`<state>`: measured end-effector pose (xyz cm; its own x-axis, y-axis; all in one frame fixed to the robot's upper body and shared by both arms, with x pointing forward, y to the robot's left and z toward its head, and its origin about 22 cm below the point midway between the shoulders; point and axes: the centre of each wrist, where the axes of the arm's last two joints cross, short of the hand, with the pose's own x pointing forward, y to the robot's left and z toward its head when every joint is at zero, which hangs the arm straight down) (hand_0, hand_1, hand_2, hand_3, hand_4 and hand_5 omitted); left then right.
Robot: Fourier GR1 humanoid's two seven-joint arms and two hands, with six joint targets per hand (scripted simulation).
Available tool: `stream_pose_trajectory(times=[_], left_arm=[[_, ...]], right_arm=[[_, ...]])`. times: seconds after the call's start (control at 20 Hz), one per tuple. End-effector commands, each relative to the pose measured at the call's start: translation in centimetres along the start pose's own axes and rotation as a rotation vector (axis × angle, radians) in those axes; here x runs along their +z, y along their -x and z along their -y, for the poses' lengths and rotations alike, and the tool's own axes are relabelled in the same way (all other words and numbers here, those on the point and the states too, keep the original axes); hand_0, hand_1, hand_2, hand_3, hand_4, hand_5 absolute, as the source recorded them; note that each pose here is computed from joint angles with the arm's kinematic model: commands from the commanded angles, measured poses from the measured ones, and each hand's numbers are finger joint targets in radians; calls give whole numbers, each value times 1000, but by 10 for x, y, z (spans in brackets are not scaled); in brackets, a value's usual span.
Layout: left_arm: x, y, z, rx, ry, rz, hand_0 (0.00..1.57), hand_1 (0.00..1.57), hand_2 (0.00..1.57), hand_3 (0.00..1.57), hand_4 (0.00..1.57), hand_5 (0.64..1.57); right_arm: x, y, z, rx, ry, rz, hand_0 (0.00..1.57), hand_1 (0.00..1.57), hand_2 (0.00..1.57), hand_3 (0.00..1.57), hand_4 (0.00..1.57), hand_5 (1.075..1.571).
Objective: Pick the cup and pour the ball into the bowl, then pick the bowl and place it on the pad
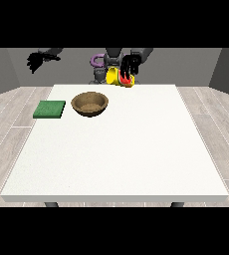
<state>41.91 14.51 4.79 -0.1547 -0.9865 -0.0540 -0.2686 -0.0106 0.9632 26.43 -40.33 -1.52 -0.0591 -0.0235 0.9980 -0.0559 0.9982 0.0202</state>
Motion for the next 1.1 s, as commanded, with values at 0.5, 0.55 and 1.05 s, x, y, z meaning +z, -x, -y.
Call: stream_pose_trajectory(times=[0.5,0.55,1.05], left_arm=[[7,-96,3,-758,10,389,1498,1498,1571,1571,1491,1236],[0,-89,-2,-795,54,414,1479,1479,1571,1571,1474,1234],[6,-81,-1,-711,59,406,1449,1449,1571,1571,1535,1136]], right_arm=[[-7,-6,20,-14,2,18,0,0,0,0,0,1571],[4,17,1,-32,9,-11,0,0,0,0,0,1571],[-17,13,-28,-45,-1,-92,0,0,0,0,0,1567]])
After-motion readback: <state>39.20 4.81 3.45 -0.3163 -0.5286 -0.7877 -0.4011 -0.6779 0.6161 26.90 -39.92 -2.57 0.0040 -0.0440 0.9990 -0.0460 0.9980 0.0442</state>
